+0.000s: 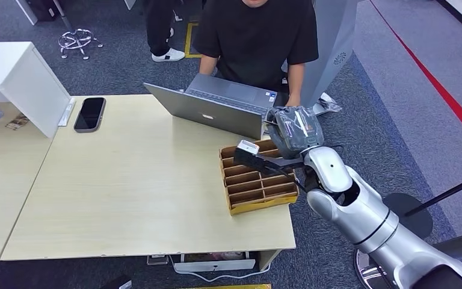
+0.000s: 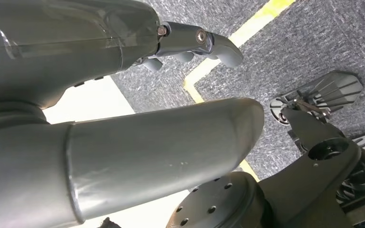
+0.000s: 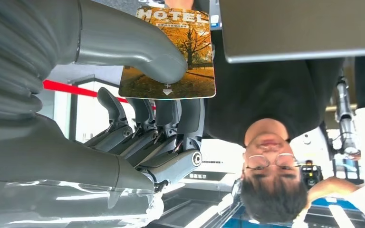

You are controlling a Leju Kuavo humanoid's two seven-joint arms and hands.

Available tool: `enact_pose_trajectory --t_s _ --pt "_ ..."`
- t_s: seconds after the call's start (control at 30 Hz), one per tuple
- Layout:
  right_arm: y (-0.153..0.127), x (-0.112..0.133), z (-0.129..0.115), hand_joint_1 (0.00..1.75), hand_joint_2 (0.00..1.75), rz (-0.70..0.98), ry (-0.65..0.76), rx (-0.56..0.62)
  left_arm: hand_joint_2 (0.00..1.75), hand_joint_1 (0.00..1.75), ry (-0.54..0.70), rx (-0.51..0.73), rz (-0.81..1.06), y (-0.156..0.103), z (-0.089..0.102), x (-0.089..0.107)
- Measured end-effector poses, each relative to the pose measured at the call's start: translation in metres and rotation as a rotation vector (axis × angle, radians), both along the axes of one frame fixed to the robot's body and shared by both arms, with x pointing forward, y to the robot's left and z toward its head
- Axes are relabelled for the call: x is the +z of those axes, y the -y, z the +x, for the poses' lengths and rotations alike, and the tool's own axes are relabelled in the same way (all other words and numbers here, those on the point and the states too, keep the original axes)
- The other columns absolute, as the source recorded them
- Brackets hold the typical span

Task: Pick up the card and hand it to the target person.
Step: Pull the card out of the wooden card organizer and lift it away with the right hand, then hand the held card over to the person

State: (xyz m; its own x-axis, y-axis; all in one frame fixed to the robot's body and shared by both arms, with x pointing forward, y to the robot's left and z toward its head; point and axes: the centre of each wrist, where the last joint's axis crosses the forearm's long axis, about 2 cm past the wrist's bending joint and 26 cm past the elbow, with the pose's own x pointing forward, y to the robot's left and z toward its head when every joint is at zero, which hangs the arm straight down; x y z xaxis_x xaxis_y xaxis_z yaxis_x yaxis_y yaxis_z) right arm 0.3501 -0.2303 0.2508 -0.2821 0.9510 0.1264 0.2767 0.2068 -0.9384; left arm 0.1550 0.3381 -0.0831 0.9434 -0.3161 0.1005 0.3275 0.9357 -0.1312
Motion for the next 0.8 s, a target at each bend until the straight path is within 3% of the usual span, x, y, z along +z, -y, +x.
enact_pose_trajectory --t_s 0.43,0.8 --pt "0.013 0.009 0.038 1.31 1.75 0.004 0.063 -0.11 0.0 0.0 0.0 -0.033 -0.011 0.008 0.011 0.003" --pt "0.001 0.016 0.053 1.33 1.75 -0.044 0.114 -0.152 0.0 0.0 0.0 -0.056 -0.015 0.016 0.019 0.006"
